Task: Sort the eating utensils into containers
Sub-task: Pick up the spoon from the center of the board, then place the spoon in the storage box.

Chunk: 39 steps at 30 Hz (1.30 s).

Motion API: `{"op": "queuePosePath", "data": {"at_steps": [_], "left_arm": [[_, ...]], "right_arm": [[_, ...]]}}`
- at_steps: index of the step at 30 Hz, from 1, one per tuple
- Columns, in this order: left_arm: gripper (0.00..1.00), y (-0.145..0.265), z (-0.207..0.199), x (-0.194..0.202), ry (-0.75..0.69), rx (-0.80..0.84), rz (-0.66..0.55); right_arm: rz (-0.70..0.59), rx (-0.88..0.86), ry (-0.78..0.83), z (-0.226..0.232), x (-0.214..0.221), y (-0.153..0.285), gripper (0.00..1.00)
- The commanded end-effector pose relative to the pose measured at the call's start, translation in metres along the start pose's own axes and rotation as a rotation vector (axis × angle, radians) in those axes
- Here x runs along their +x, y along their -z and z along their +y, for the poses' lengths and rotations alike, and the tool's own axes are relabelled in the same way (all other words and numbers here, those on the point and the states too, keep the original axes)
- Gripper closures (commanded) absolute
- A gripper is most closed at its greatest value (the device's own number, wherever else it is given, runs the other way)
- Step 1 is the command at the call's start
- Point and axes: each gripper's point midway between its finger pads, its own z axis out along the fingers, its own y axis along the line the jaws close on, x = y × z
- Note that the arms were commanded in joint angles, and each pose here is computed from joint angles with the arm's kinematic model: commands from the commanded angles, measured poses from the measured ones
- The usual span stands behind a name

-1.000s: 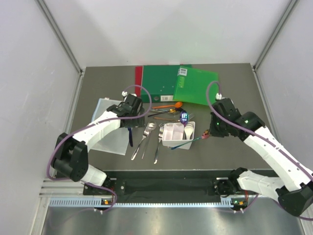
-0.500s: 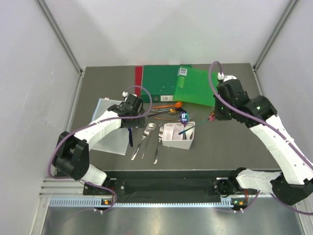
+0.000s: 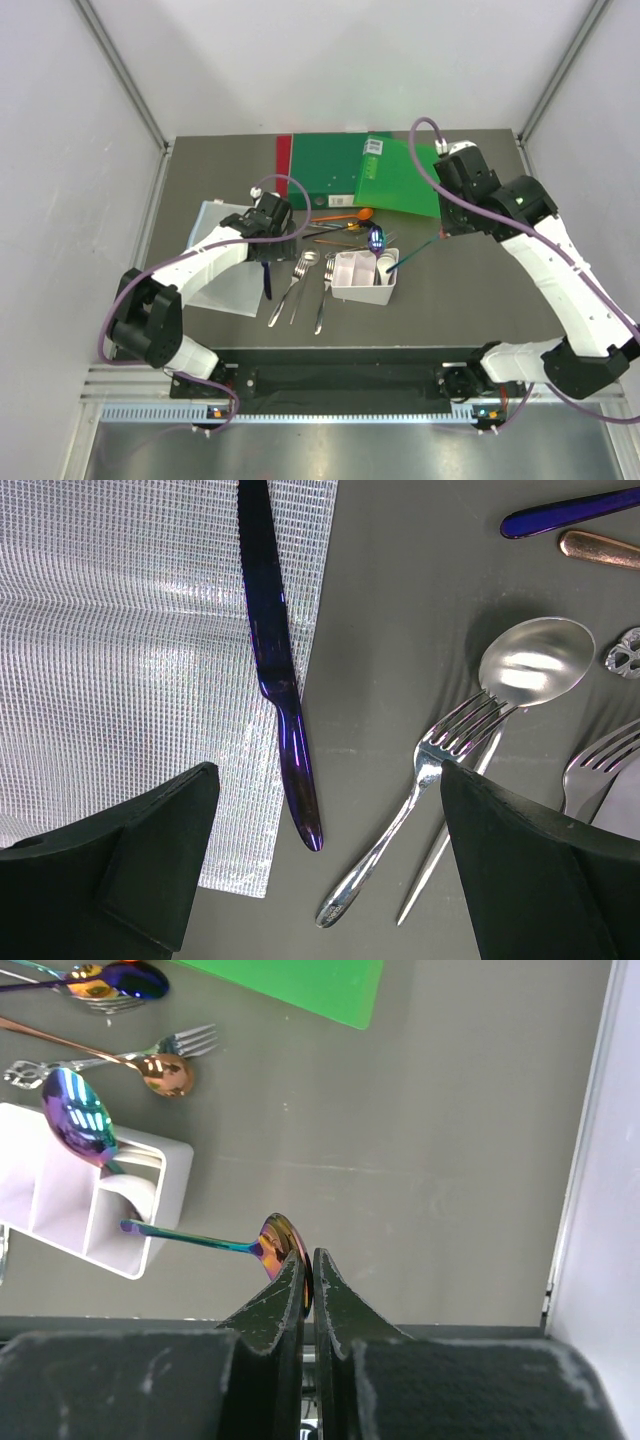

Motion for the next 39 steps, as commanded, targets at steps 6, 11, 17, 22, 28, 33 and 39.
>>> {"op": "queuePosePath", "data": {"at_steps": [6,11,17,22,28,33,39], "left_arm": [[0.04,0.002,-0.005,-0.006,0.007,0.014,-0.018],[0.03,0.002,-0.004,-0.005,0.006,0.012,-0.016],[0.04,0.000,-0.004,-0.004,0.003,0.007,-0.007],[0.04,0.000,-0.002,-0.003,0.003,-0.001,-0.004],[0.04,-0.001,-0.001,-0.003,0.004,-0.006,-0.005],[0.04,-0.002,-0.002,-0.003,0.004,-0.009,-0.001],[0.04,-0.001,-0.002,-0.003,0.002,-0.007,-0.004]], "right_arm": [[-0.008,0.026,0.050,-0.002,-0.009,0.001,1.00],[0.000,0.024,0.076,0.004,-0.017,-0.004,1.00],[-0.012,0.012,0.089,0.014,-0.027,-0.008,1.00],[0.006,-0.003,0.110,0.024,-0.027,-0.018,1.00],[0.014,-0.050,0.128,0.043,-0.027,-0.027,1.00],[0.016,-0.102,0.142,0.064,-0.027,-0.031,1.00],[0.031,-0.096,0.179,0.081,-0.021,-0.038,1.00]]}}
